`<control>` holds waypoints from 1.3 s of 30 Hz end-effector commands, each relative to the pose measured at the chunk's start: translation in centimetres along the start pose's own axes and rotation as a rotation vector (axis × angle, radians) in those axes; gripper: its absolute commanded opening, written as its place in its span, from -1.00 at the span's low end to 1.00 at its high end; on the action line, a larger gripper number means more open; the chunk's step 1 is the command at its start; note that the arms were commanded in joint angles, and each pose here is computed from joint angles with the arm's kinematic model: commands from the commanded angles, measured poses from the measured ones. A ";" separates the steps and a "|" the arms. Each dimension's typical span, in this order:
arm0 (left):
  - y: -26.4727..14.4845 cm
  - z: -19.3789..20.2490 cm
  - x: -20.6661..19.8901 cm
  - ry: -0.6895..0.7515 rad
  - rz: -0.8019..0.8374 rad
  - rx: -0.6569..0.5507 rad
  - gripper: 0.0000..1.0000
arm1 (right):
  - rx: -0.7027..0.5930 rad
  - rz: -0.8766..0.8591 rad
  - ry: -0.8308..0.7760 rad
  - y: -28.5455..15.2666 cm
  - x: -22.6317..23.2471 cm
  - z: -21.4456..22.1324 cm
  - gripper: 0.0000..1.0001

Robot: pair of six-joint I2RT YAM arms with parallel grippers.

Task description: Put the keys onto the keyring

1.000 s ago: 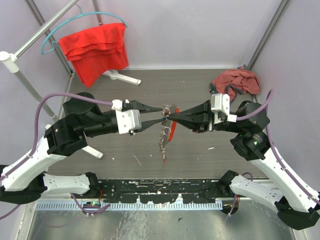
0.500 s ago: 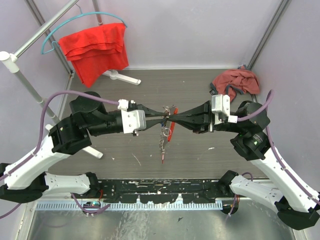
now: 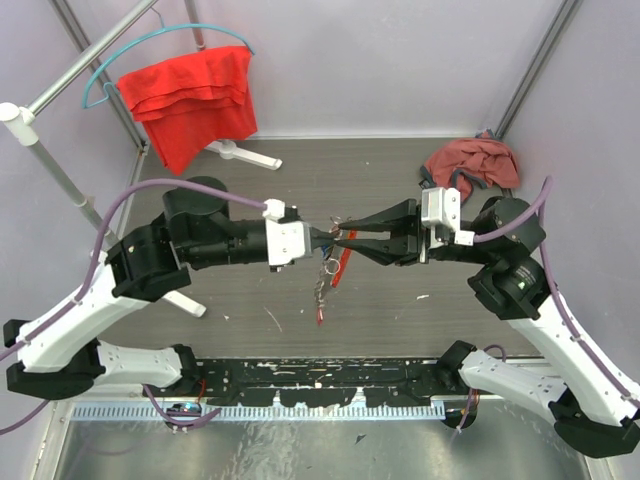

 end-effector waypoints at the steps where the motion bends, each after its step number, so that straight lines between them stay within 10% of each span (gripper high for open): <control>1: -0.6 1.4 -0.1 0.048 0.049 0.134 -1.00 | 0.079 0.043 -0.050 -0.8 -0.2 -0.3 -0.35; 13: -0.7 4.2 -0.5 0.064 0.153 0.374 -1.00 | 0.305 0.047 0.086 -1.0 -1.1 5.4 -0.34; 39: -0.3 3.8 -0.5 0.070 0.169 0.347 -1.00 | 0.301 0.019 0.122 0.5 -2.4 7.7 -0.34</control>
Point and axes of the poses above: each gripper's point midway between its finger pads, its own y axis out along the fingers, its own x axis along the line the jaws close on, z = x × y, the point moved 5 cm from there along -y, back along the fingers, and after that the axes turned 14 degrees about y, right-handed, at the moved point
